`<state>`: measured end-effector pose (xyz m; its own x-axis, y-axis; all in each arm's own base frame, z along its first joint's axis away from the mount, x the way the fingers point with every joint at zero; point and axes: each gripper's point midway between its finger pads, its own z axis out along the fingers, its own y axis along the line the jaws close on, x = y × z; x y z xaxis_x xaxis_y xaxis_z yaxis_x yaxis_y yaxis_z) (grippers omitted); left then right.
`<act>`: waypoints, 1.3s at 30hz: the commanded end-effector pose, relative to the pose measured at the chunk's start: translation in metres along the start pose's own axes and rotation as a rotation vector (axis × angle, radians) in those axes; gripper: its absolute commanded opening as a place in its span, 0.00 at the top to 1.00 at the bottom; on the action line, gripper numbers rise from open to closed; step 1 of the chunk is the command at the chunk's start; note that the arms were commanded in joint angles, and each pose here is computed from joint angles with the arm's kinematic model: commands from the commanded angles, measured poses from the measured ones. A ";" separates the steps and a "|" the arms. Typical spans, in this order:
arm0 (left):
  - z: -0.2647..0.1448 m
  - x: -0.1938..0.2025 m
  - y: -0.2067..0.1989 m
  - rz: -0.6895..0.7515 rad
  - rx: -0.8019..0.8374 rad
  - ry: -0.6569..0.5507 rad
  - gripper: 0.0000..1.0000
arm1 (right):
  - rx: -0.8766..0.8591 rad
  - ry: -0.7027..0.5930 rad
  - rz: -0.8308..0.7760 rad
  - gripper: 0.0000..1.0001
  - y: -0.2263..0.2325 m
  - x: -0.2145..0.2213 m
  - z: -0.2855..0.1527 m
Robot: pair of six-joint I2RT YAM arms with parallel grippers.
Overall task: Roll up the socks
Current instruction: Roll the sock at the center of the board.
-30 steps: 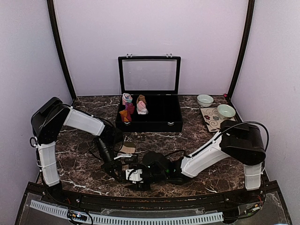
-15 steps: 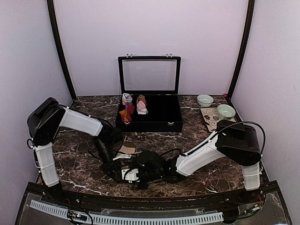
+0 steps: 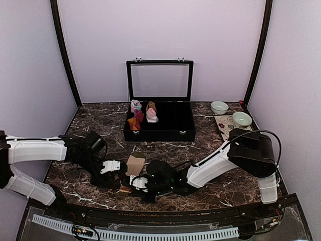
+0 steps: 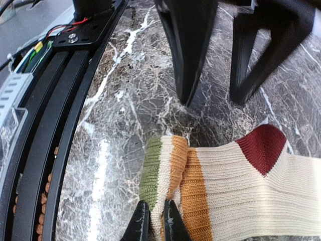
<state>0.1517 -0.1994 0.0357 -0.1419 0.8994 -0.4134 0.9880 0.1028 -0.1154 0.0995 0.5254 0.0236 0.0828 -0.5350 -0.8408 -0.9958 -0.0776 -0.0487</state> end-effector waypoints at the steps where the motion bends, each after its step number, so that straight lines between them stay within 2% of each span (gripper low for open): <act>1: -0.035 -0.006 0.018 0.048 -0.248 -0.096 0.57 | -0.082 0.257 0.214 1.00 0.025 0.086 0.005; 3: -0.048 -0.011 0.007 0.115 -0.276 -0.161 0.56 | -0.080 0.254 0.267 1.00 0.022 0.087 0.005; 6: -0.062 -0.015 -0.014 0.225 -0.254 -0.224 0.54 | -0.095 0.327 0.377 1.00 0.016 0.097 0.009; 9: -0.063 -0.019 -0.026 0.317 -0.224 -0.264 0.59 | -0.111 0.407 0.517 1.00 0.012 0.114 0.015; 13: -0.040 -0.012 -0.039 0.423 -0.191 -0.217 0.66 | -0.113 0.482 0.684 1.00 0.010 0.142 0.013; 17: -0.021 -0.008 -0.037 0.545 -0.269 -0.186 0.70 | -0.110 0.493 0.806 1.00 0.011 0.156 0.004; 21: -0.014 -0.015 -0.025 0.610 -0.362 -0.206 0.60 | -0.110 0.519 0.868 1.00 0.014 0.161 0.003; 24: -0.011 -0.023 -0.015 0.629 -0.415 -0.193 0.57 | -0.123 0.535 0.919 1.00 0.015 0.163 0.006; 29: -0.001 -0.028 -0.018 0.673 -0.406 -0.185 0.57 | -0.145 0.543 0.975 1.00 0.014 0.160 0.012; 39: 0.022 -0.007 -0.029 0.727 -0.356 -0.120 0.58 | -0.184 0.527 1.049 1.00 0.015 0.157 0.017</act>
<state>0.1232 -0.2230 0.0336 0.5442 0.7378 -0.3994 0.8041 -0.3229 0.4992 0.1239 0.5439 0.0143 -0.6167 -0.5717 -0.5411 -0.7089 0.1045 0.6975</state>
